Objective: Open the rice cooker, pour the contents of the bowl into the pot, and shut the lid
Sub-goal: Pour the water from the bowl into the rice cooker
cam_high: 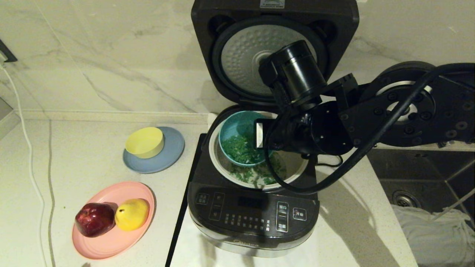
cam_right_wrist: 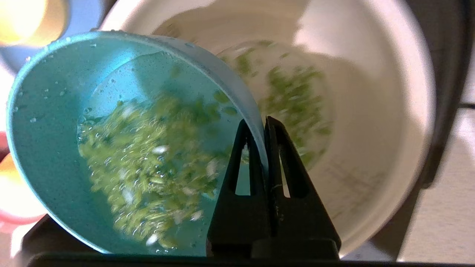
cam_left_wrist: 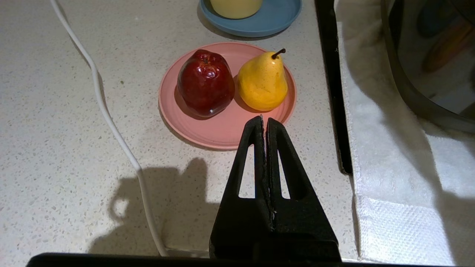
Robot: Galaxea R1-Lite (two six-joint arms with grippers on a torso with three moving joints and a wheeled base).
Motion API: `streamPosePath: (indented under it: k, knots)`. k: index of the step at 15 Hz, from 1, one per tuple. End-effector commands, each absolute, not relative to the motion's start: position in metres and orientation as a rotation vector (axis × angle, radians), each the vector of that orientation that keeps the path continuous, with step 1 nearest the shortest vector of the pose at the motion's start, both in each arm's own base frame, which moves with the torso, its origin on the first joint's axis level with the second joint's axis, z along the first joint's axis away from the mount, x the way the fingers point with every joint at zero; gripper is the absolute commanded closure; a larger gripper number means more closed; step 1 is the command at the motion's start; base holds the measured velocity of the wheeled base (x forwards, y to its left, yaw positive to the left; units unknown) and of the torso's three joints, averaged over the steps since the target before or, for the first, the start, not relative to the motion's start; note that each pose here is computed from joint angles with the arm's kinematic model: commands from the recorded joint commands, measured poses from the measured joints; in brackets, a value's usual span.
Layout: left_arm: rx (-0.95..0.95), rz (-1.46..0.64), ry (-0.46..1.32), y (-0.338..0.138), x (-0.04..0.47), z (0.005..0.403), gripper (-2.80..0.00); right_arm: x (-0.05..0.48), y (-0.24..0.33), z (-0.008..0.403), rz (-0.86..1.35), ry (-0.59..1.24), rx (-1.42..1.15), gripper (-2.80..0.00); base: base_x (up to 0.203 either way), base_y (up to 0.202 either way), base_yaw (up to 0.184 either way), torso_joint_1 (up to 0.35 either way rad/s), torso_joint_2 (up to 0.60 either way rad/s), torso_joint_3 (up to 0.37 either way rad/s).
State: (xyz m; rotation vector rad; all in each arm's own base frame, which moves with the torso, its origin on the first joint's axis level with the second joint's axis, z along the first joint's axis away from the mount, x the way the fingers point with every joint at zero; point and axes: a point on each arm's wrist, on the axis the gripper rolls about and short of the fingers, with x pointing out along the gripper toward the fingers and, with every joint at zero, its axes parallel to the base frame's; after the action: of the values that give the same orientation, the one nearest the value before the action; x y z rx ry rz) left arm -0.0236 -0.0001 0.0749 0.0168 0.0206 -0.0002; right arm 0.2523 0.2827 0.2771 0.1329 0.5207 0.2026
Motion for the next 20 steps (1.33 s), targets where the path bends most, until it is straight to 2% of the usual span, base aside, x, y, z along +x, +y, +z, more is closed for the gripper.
streamPosePath:
  k: [1, 4, 7, 15, 18, 20]
  knots:
    - [0.017, 0.0, 0.02, 0.0, -0.024, 0.075, 0.0, 0.255, 0.283, 0.272, 0.146, 0.486, 0.128, 0.0, 0.0, 0.0, 0.0, 0.0, 0.0, 0.0]
    - [0.017, 0.0, 0.02, 0.0, -0.024, 0.075, 0.0, 0.259, 0.286, 0.261, 0.123, 0.416, 0.134, 0.0, 0.0, 0.0, 0.0, 0.0, 0.0, 0.0]
    - [0.017, 0.0, 0.02, 0.0, -0.024, 0.075, 0.0, 0.263, 0.289, 0.247, 0.081, 0.273, 0.148, 0.0, 0.0, 0.0, 0.0, 0.0, 0.0, 0.0]
    - [0.017, 0.0, 0.02, 0.0, -0.024, 0.075, 0.0, 0.267, 0.284, 0.227, 0.032, -0.308, 0.108, 0.0, 0.0, 0.0, 0.0, 0.0, 0.0, 0.0]
    - [0.017, 0.0, 0.02, 0.0, -0.024, 0.075, 0.0, 0.265, 0.28, 0.216, 0.005, -0.396, 0.005, 0.0, 0.0, 0.0, 0.0, 0.0, 0.0, 0.0]
    - [0.017, 0.0, 0.02, 0.0, -0.024, 0.075, 0.0, 0.271, 0.281, 0.201, 0.038, -0.384, -0.05, 0.0, 0.0, 0.0, 0.0, 0.0, 0.0, 0.0]
